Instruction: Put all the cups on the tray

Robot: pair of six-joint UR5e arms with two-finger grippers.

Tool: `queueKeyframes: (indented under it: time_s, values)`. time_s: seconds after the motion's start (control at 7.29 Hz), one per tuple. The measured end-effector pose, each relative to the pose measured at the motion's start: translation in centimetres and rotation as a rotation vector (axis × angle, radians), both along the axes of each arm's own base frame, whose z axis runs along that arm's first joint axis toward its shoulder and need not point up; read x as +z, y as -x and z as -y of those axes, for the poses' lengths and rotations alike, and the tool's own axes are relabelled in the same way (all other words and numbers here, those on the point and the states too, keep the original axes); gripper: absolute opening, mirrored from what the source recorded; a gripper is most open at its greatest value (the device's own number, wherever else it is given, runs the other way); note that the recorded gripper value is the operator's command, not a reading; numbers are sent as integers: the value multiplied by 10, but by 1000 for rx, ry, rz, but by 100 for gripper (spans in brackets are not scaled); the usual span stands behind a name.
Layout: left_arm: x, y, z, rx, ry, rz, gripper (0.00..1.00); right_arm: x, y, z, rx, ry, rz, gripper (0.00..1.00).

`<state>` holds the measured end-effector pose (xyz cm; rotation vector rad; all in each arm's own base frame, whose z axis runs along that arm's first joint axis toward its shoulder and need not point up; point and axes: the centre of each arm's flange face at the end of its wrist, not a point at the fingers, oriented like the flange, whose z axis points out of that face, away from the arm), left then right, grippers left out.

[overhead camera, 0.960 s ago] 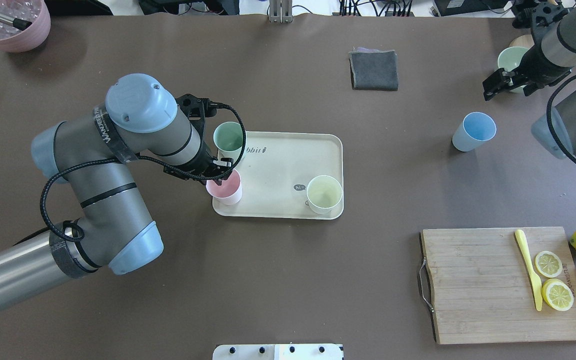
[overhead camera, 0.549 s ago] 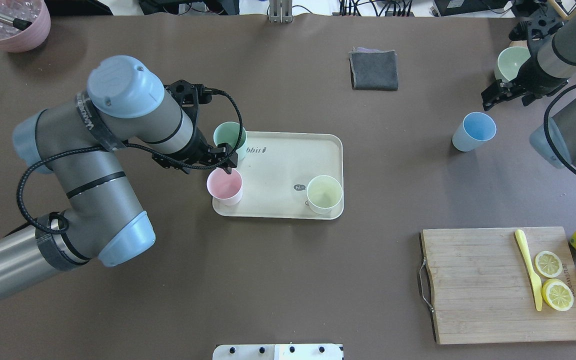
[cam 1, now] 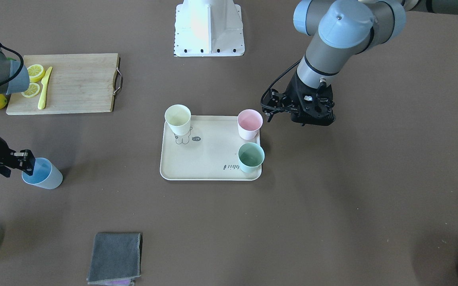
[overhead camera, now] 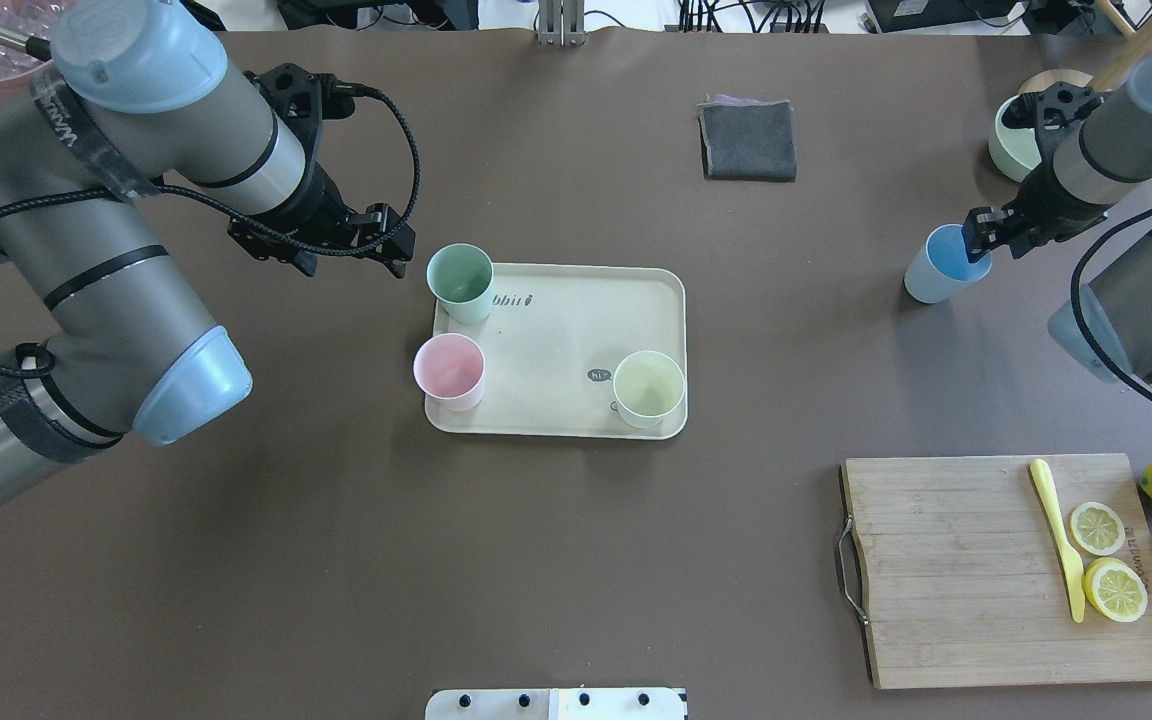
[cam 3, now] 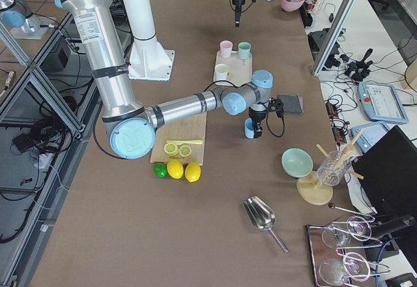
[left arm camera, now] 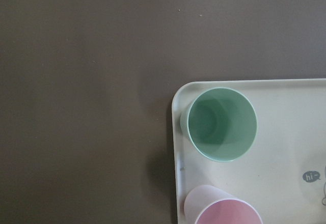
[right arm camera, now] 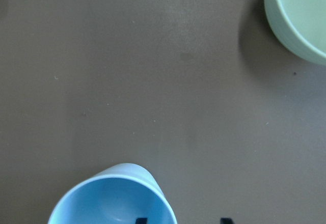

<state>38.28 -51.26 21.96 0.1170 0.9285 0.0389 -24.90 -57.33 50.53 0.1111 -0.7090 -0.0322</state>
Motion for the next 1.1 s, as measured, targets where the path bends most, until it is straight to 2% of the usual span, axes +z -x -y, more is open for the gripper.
queueKeyframes:
  time_s: [0.41, 0.69, 0.82, 1.1]
  values:
    - [12, 22, 14, -5, -21, 15, 98, -7, 21, -10, 24, 0, 24, 0]
    - [16, 45, 26, 0, -21, 7, 98, -42, 26, -6, 47, -14, 63, 0]
    - [20, 66, 38, 11, -29, 14, 98, -71, 32, 1, 93, 9, 96, 0]
    - [49, 132, 60, 38, -64, 78, 98, -137, 58, 7, 174, 81, 154, 0]
